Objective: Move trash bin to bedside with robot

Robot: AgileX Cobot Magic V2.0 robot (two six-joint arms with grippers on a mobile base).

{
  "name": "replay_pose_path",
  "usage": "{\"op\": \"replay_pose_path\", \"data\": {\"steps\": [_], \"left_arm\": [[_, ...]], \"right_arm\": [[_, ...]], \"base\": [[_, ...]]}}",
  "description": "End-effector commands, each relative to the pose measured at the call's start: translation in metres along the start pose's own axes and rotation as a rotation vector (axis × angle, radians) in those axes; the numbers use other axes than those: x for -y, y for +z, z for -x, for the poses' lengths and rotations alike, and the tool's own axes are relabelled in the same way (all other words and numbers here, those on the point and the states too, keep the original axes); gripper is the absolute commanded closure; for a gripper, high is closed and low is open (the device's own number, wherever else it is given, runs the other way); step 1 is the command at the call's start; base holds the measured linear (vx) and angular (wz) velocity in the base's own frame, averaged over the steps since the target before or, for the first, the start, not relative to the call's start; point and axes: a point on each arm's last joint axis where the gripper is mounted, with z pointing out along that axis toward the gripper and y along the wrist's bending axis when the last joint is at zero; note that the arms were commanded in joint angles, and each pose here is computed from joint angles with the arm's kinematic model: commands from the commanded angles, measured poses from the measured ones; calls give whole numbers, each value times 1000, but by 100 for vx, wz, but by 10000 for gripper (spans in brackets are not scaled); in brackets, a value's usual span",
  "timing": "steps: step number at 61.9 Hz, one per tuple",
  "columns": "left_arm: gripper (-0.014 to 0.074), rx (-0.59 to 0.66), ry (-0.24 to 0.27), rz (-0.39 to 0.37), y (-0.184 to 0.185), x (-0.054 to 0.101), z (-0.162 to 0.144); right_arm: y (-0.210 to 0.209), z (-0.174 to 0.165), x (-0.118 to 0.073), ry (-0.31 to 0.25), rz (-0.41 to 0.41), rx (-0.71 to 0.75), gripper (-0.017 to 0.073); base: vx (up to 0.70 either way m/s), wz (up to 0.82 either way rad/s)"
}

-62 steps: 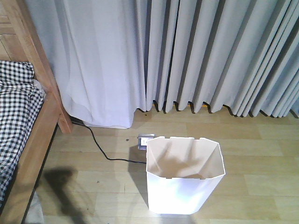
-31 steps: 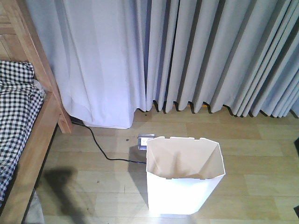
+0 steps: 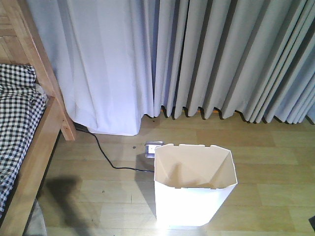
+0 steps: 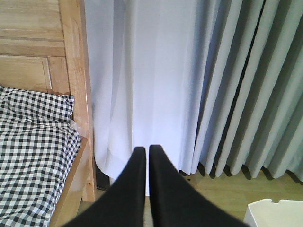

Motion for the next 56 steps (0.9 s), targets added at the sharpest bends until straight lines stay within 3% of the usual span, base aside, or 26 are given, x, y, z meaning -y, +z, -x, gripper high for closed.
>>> {"op": "replay_pose_path", "data": {"steps": [1, 7, 16, 21, 24, 31, 36, 45, 50, 56], "left_arm": [[599, 71, -10, -4, 0, 0, 3], [599, 71, -10, -4, 0, 0, 3], [599, 71, -10, -4, 0, 0, 3], [599, 71, -10, -4, 0, 0, 3], [599, 71, -10, -4, 0, 0, 3], [599, 71, -10, -4, 0, 0, 3], [599, 71, -10, -4, 0, 0, 3], [599, 71, -10, -4, 0, 0, 3], [599, 71, -10, -4, 0, 0, 3], [599, 71, -10, -4, 0, 0, 3]], "right_arm": [[-2, 11, 5, 7, -46, 54, 569], [-2, 11, 5, 3, -47, 54, 569], [-2, 9, 9, -48, -93, 31, 569], [-3, 7, 16, -16, -178, 6, 569], [-4, 6, 20, 33, -227, 3, 569], [-2, -2, 27, 57, -299, 5, 569], [2, -13, 26, 42, -270, 25, 569], [8, -31, 18, -3, -125, 12, 569], [12, -42, 15, 30, -97, 26, 569], [15, -56, 12, 115, -103, 88, 569]], "base": [[0, 0], [0, 0], [0, 0], [0, 0], [0, 0], [0, 0], [0, 0], [0, 0], [0, 0], [0, 0]]}}
